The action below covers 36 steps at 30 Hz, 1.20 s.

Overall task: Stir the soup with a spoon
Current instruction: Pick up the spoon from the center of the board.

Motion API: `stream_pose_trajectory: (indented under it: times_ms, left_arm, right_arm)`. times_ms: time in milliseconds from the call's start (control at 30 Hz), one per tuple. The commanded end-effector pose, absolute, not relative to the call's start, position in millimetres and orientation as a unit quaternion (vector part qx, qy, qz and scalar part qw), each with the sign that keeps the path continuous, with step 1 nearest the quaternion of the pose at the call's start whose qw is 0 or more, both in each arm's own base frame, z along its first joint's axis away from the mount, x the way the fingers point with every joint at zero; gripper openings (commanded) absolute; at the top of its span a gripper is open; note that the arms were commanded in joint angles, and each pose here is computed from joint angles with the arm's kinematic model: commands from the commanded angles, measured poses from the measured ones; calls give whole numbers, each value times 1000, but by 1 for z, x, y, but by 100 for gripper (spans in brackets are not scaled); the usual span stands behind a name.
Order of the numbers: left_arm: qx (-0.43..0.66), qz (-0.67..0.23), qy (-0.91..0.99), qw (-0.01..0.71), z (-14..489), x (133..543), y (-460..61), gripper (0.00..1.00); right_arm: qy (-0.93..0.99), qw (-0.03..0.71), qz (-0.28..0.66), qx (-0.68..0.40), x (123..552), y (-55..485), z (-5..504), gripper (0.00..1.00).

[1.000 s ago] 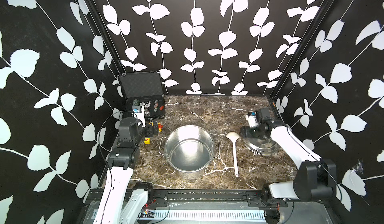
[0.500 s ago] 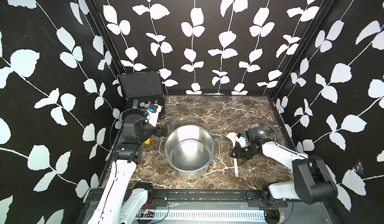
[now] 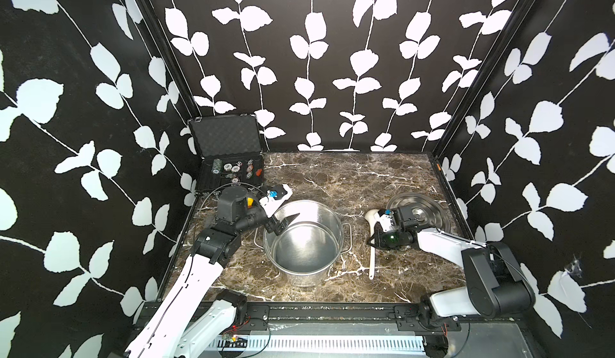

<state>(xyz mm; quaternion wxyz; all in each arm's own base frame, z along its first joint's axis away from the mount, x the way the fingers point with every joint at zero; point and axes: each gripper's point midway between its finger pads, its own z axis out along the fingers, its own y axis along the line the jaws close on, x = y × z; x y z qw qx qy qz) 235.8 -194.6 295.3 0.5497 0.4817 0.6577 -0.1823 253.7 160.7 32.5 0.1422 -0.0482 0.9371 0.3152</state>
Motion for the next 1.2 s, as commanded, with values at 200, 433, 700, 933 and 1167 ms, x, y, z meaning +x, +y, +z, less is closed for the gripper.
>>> stream_pose_trajectory:
  times_ms: [200, 433, 700, 933, 1167]
  left_arm:
    - [621, -128, 550, 543, 287, 212, -242, 91]
    - [726, -57, 397, 559, 286, 183, -293, 91]
    - [739, -11, 245, 627, 297, 159, -356, 86]
    - [742, 3, 181, 646, 289, 148, -389, 80]
    - [736, 2, 181, 652, 289, 150, -401, 65]
  right_arm:
    - [917, 168, 358, -44, 265, 174, 82, 0]
    - [865, 167, 470, -60, 264, 204, 194, 0]
    - [805, 173, 562, -81, 251, 228, 276, 0]
    - [782, 175, 592, -83, 247, 241, 302, 0]
    - [772, 171, 603, -104, 238, 250, 315, 0]
